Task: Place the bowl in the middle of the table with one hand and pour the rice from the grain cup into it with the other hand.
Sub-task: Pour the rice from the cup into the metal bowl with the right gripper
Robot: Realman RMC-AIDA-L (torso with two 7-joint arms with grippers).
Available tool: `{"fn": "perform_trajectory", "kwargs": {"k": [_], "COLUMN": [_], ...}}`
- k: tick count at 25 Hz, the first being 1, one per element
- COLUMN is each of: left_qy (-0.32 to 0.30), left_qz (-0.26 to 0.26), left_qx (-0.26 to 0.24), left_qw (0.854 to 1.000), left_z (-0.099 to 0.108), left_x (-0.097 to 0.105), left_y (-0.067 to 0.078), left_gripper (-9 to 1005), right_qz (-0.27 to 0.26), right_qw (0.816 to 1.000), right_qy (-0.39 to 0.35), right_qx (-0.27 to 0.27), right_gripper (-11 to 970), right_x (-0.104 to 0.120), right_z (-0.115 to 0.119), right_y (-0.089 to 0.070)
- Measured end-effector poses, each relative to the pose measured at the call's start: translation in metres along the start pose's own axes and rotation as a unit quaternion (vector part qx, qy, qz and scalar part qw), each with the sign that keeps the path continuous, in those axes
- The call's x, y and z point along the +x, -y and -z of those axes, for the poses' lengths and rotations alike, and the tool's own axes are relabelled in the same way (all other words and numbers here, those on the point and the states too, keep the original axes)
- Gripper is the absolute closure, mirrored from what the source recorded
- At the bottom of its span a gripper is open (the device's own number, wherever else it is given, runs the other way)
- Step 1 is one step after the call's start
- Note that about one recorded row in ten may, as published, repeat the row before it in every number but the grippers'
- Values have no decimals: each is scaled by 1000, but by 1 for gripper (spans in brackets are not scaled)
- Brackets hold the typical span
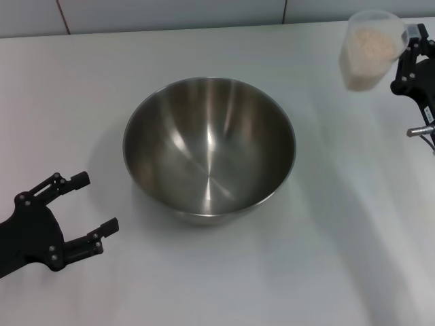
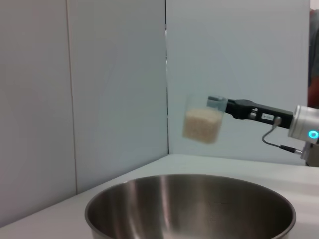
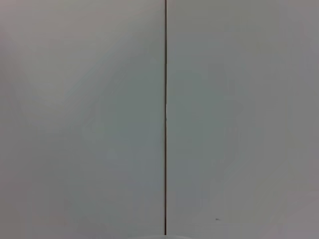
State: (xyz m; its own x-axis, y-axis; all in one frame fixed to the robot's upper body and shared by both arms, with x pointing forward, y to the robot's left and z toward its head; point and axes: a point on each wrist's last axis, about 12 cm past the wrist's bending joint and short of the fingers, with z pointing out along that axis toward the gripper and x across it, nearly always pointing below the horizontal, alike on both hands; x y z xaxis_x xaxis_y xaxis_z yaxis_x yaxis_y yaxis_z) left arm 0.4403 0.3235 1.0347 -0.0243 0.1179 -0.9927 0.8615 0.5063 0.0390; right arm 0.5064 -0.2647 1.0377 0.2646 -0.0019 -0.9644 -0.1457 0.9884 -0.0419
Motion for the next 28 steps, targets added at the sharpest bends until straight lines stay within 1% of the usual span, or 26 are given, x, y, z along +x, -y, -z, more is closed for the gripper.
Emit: {"fn": "perform_trajectory", "kwargs": {"k": [6, 9, 12, 15, 18, 19, 20, 22, 24, 28], "left_qy": [-3, -3, -3, -3, -2, -1, -1, -1, 0, 0], "left_qz": [-1, 0, 0, 3, 4, 5, 5, 4, 4, 3], "left_qx": [3, 3, 3, 3, 4, 4, 4, 5, 5, 5], "left_qw": [1000, 1000, 1000, 1000, 1000, 1000, 1000, 1000, 1000, 1000], "left_z": [0, 0, -1, -1, -1, -1, -1, -1, -1, -1], "left_x": [0, 1, 1, 1, 1, 1, 0, 0, 0, 0], "left_y": [0, 1, 1, 1, 2, 2, 2, 2, 2, 2], "left_gripper": [123, 123, 123, 123, 123, 123, 123, 123, 123, 123], "right_qz": [-7, -19, -29, -37, -46, -49, -49, -53, -56, -55], "right_qw": [1000, 999, 996, 989, 977, 968, 968, 957, 948, 932], "right_qy": [4, 5, 5, -5, -20, -25, -25, -31, -38, -56], "right_qx": [-11, -35, -81, -140, -205, -245, -245, -282, -311, -355], "right_gripper": [925, 925, 925, 925, 926, 926, 926, 926, 926, 926], "right_x": [-1, -2, -4, -4, -4, -5, -5, -6, -5, -4], "right_z": [-6, -13, -21, -33, -42, -46, -46, -48, -48, -49], "right_y": [-4, -10, -23, -38, -51, -59, -59, -67, -72, -75]}}
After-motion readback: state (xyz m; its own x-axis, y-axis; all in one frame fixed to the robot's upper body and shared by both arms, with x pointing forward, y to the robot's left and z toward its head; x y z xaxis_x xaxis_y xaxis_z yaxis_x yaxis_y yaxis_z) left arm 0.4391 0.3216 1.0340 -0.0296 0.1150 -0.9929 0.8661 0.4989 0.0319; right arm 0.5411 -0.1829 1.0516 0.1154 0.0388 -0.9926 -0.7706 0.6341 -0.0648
